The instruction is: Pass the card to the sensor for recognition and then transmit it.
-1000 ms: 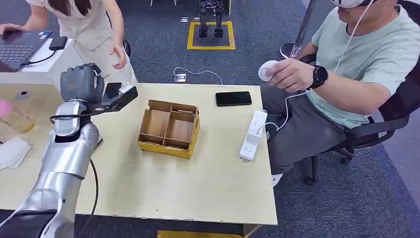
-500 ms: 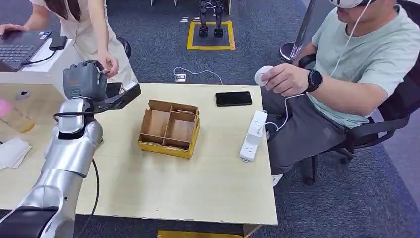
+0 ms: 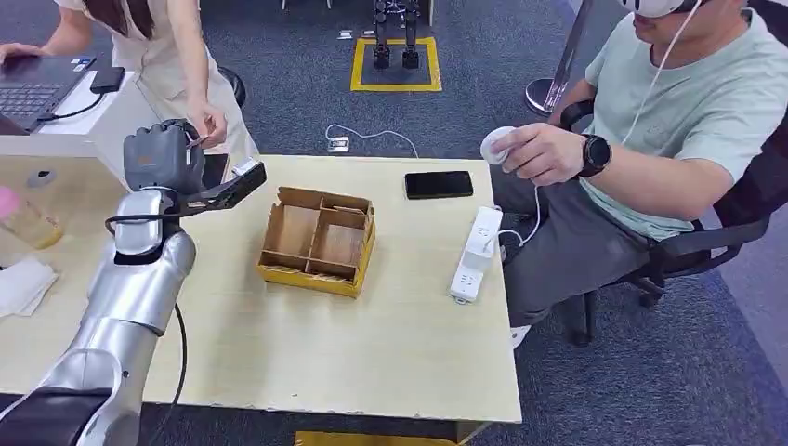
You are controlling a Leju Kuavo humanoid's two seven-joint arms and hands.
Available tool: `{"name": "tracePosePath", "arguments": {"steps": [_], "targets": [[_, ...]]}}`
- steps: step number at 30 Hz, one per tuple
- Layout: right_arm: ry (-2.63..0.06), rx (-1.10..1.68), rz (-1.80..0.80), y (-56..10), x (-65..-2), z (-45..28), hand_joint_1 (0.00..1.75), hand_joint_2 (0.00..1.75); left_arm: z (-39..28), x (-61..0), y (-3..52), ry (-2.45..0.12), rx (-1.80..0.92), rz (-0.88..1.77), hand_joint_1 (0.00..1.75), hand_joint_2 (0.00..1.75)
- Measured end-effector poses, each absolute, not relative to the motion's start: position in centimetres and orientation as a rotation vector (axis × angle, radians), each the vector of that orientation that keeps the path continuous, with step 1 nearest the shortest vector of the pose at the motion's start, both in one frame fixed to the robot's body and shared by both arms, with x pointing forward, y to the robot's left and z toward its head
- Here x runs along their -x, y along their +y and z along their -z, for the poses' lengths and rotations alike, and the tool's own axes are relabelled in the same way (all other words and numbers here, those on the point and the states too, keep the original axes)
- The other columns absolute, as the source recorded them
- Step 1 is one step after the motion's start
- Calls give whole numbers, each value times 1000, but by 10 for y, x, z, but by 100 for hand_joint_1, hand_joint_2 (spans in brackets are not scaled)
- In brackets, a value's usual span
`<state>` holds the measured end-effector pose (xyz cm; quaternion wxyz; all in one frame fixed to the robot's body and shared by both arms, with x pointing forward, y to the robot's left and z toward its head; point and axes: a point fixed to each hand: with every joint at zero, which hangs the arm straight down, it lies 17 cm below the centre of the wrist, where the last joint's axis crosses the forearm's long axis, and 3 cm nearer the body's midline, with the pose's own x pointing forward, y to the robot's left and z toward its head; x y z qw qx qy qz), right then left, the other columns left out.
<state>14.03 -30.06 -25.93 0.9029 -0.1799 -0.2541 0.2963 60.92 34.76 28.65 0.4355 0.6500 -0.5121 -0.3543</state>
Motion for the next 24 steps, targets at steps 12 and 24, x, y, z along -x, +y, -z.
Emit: {"name": "tracePosePath", "arguments": {"steps": [12,24], "targets": [[-520,374,-612,-302,-139,260,0,175,-281,-611,338,-1298,-1591,939,0,175],[-529,357,-627,-300,-138,260,0,175,-217,-607,346,-1495,-957,1241,0,175]]}}
